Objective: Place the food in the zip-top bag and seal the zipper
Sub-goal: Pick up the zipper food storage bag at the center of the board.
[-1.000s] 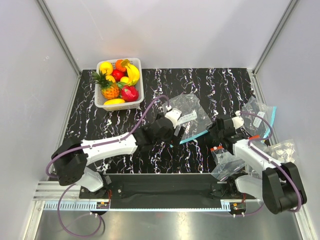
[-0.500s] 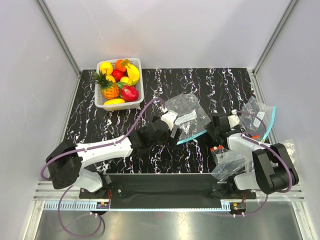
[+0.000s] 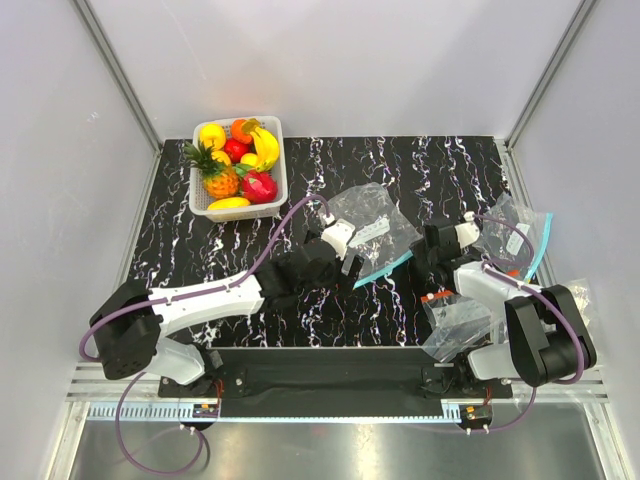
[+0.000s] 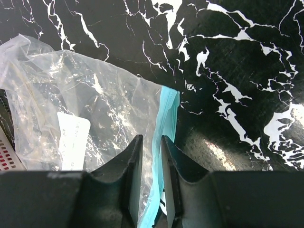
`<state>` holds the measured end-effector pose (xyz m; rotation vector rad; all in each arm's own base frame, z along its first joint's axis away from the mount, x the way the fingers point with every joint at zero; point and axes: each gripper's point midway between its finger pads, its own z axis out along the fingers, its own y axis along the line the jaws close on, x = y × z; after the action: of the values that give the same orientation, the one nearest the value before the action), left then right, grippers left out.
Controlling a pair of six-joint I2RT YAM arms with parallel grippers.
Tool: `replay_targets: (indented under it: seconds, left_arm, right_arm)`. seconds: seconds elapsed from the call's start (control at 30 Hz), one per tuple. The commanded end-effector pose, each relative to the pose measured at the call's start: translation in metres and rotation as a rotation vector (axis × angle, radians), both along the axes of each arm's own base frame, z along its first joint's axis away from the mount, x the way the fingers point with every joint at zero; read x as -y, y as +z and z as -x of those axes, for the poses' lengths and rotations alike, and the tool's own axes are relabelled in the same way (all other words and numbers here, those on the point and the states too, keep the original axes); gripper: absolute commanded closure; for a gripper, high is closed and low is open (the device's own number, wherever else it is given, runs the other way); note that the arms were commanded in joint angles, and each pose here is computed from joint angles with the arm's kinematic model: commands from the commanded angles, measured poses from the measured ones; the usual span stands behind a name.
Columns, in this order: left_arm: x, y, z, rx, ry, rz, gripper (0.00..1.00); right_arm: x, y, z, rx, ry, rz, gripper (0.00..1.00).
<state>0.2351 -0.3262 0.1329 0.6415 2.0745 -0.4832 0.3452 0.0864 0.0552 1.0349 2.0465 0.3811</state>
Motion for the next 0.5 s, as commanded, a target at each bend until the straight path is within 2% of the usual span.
replay_targets:
  seconds: [0.0, 0.47]
  left_arm:
    - [0.005, 0.018, -0.005, 0.05, 0.001, 0.05, 0.02]
    - [0.004, 0.019, -0.004, 0.053, -0.001, 0.052, 0.02]
  right_arm:
    - [0.005, 0.022, -0.019, 0.072, -0.028, 0.027, 0.7]
    - [-0.005, 0.004, -0.031, 0.068, -0.019, -0.018, 0.68]
